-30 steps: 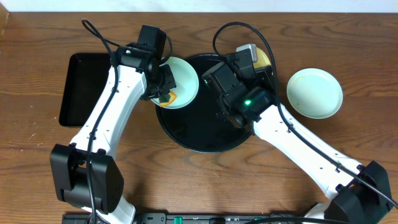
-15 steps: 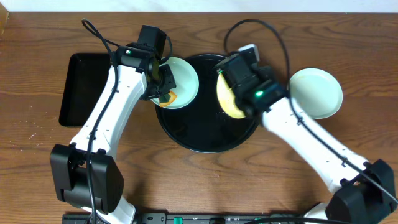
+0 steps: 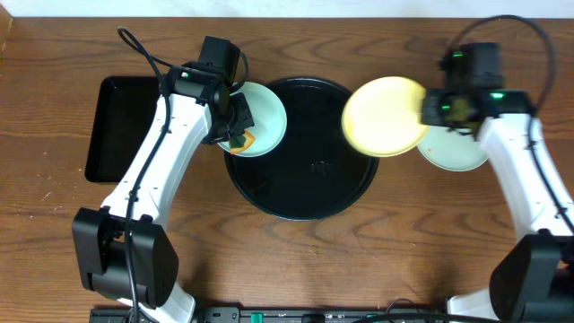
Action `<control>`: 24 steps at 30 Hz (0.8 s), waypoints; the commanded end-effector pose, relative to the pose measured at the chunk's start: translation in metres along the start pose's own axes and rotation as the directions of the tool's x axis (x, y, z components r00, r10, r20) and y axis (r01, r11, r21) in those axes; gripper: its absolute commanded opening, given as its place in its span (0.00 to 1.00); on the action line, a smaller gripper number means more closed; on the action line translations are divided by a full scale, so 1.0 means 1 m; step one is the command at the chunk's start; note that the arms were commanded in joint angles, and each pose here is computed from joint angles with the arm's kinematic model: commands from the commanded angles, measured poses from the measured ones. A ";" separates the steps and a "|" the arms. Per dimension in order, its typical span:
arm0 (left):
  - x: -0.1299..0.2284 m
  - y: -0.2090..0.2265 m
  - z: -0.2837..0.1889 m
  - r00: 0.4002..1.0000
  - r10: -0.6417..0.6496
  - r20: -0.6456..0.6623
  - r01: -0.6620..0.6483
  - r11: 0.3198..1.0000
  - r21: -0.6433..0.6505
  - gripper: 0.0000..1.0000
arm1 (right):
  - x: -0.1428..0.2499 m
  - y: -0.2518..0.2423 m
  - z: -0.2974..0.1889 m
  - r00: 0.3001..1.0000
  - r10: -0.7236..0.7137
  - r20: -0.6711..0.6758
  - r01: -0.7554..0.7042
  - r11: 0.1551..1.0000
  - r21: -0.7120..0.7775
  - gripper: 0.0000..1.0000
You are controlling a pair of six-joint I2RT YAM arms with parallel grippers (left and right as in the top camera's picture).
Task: Clean dirty plates on tray and stack at the side
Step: 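Carry the yellow plate right and set it on the light-blue plate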
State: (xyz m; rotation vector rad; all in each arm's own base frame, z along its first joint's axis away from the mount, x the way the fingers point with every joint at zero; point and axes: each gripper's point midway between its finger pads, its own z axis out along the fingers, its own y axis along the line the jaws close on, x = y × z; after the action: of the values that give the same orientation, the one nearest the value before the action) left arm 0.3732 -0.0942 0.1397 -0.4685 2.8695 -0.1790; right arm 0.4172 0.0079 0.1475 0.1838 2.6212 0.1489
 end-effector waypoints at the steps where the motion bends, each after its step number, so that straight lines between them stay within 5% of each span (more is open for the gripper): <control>1: -0.003 0.002 -0.001 1.000 0.007 0.010 -0.007 1.000 -0.008 0.08 | -0.008 -0.025 -0.007 0.997 0.076 0.015 -0.075 0.996 -0.038 0.01; 11: -0.005 0.000 -0.001 1.000 0.007 0.016 -0.007 1.000 0.000 0.08 | 0.008 -0.158 -0.008 0.964 0.249 0.091 -0.265 0.916 0.302 0.01; 22: -0.005 -0.001 -0.001 1.000 0.008 0.019 -0.008 1.000 0.001 0.08 | 0.037 -0.178 0.039 0.949 0.296 0.113 -0.316 0.903 0.291 0.01; 24: -0.005 -0.001 -0.001 1.000 0.008 0.018 -0.008 1.000 0.001 0.08 | 0.043 -0.174 0.048 0.950 0.300 0.091 -0.313 0.910 0.271 0.09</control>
State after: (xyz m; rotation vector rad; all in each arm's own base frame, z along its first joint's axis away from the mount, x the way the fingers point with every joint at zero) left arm 0.3765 -0.0950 0.1406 -0.4660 2.8559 -0.1864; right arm 0.3884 -0.1578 0.0754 0.6854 2.5115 -0.1643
